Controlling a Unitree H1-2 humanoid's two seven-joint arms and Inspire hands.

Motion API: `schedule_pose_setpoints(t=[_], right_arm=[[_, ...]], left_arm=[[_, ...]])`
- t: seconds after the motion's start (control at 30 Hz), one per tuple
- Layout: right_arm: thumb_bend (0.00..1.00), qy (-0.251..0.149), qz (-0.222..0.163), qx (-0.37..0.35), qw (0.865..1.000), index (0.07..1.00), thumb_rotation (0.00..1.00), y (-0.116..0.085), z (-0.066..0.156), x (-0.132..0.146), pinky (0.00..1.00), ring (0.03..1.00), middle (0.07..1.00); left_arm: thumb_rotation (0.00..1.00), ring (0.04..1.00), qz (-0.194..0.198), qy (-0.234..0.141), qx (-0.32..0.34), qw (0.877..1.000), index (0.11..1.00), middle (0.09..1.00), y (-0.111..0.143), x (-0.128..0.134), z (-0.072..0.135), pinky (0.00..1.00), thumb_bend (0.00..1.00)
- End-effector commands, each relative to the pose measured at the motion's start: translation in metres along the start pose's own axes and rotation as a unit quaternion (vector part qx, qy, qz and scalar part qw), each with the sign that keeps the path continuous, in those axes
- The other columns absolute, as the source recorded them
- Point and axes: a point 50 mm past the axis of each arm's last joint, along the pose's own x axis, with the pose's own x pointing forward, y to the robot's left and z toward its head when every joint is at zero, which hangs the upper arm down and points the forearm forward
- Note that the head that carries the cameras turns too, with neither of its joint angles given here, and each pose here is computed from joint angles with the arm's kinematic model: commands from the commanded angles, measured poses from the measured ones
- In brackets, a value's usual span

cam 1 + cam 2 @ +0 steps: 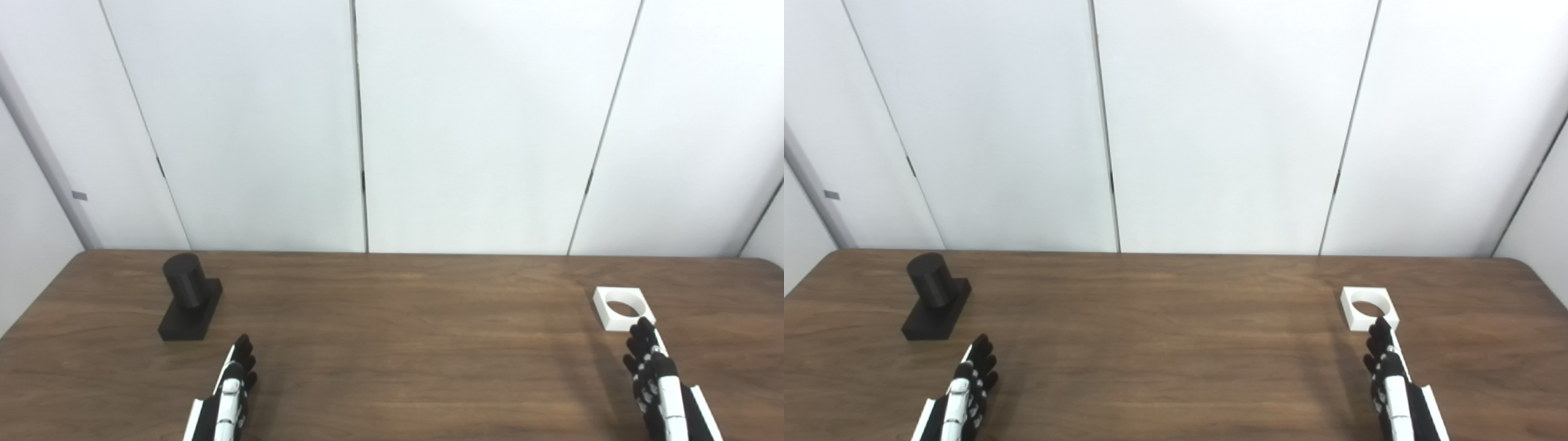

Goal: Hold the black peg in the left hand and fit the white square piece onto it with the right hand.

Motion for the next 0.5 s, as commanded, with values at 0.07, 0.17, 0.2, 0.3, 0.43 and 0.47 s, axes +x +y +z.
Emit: schedule_pose_setpoints(t=[0.07, 0.17, 0.2, 0.3, 0.43, 0.47], right_arm=[[0.53, 0.049, -0.015, 0.003, 0.999, 1.000, 1.00, -0.0030, -0.0291, -0.0215, 1.00, 1.000, 0.989], [0.54, 0.049, -0.014, 0.000, 0.999, 1.000, 1.00, -0.0030, -0.0287, -0.0217, 1.00, 1.000, 0.987], [0.54, 0.050, -0.013, -0.001, 0.999, 1.000, 1.00, -0.0032, -0.0287, -0.0218, 1.00, 1.000, 0.990], [0.54, 0.049, -0.012, 0.001, 0.999, 1.000, 1.00, -0.0040, -0.0272, -0.0214, 1.00, 1.000, 0.992], [0.52, 0.048, -0.012, -0.001, 0.999, 1.000, 1.00, -0.0069, -0.0261, -0.0207, 1.00, 1.000, 0.994], [0.51, 0.049, -0.011, 0.001, 0.999, 1.000, 1.00, -0.0078, -0.0259, -0.0205, 1.00, 1.000, 0.997]], left_arm=[[1.00, 0.996, 0.013, 0.003, -0.003, 1.000, 0.979, 0.996, -0.0063, -0.0036, -0.0032, 1.00, 0.47], [1.00, 0.993, 0.015, 0.002, -0.003, 1.000, 0.974, 0.993, -0.0068, -0.0040, -0.0025, 1.00, 0.46], [1.00, 0.992, 0.014, 0.002, -0.005, 1.000, 0.976, 0.994, -0.0070, -0.0042, -0.0022, 1.00, 0.46], [1.00, 0.999, 0.013, 0.003, -0.010, 1.000, 0.985, 1.000, -0.0081, -0.0047, -0.0004, 1.00, 0.46], [1.00, 0.998, 0.011, 0.002, -0.005, 1.000, 0.982, 1.000, -0.0105, -0.0041, 0.0002, 1.00, 0.48], [1.00, 0.997, 0.011, 0.002, -0.004, 1.000, 0.980, 0.999, -0.0111, -0.0040, 0.0000, 1.00, 0.48]])
